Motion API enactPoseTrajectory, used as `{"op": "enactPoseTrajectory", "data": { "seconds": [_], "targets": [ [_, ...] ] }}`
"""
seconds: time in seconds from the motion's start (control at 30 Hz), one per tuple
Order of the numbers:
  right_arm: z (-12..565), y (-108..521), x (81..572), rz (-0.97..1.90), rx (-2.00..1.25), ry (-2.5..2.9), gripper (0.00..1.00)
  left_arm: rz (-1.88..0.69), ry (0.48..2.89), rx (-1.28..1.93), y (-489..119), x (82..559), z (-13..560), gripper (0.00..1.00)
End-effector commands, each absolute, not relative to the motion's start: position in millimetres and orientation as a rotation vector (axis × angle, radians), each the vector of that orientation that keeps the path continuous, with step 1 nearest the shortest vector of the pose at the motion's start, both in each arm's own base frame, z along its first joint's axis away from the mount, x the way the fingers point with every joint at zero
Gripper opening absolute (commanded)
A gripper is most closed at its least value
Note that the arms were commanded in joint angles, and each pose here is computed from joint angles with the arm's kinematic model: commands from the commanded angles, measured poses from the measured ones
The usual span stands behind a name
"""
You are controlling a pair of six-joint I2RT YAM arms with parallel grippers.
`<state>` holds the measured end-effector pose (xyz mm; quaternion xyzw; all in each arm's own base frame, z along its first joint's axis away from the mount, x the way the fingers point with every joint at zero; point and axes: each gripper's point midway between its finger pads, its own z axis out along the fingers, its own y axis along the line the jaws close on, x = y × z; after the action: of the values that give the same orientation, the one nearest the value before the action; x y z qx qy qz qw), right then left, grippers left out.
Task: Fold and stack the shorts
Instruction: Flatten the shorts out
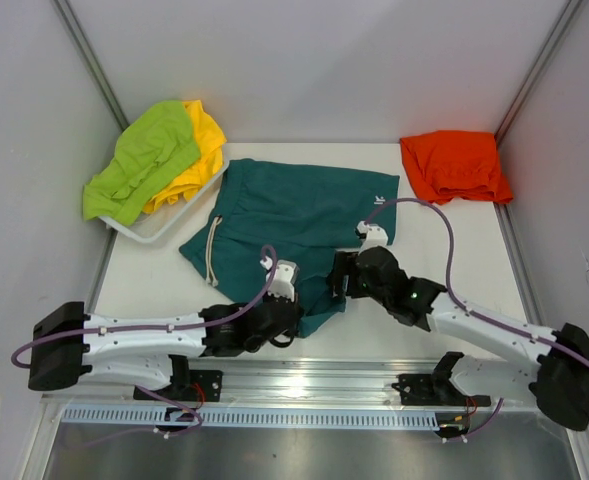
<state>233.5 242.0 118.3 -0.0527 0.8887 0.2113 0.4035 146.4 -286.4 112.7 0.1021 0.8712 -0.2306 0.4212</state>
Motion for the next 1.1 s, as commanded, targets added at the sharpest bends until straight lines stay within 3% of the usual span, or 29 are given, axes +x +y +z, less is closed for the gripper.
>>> {"op": "enactPoseTrajectory", "data": {
  "seconds": [0.0, 0.2, 0.43, 1.07],
  "targets": [
    [124, 238, 211, 0.614, -0.169, 2.242, 0.78, -0.598, 2.186, 0.271, -290, 150, 116, 0.0],
    [149, 262, 171, 0.893, -0.457, 2.112, 0.79, -0.626, 2.21, 0.273, -289, 156, 122, 0.0],
    [159, 288, 157, 0.864, -0.76, 1.977, 0.8, -0.706, 2.211, 0.337, -294, 152, 135, 0.0],
    [143, 311, 113, 1.049, -1.009, 1.852, 0.66, -0.846, 2.19, 0.345, -301, 148, 155, 0.0]
  ]
}}
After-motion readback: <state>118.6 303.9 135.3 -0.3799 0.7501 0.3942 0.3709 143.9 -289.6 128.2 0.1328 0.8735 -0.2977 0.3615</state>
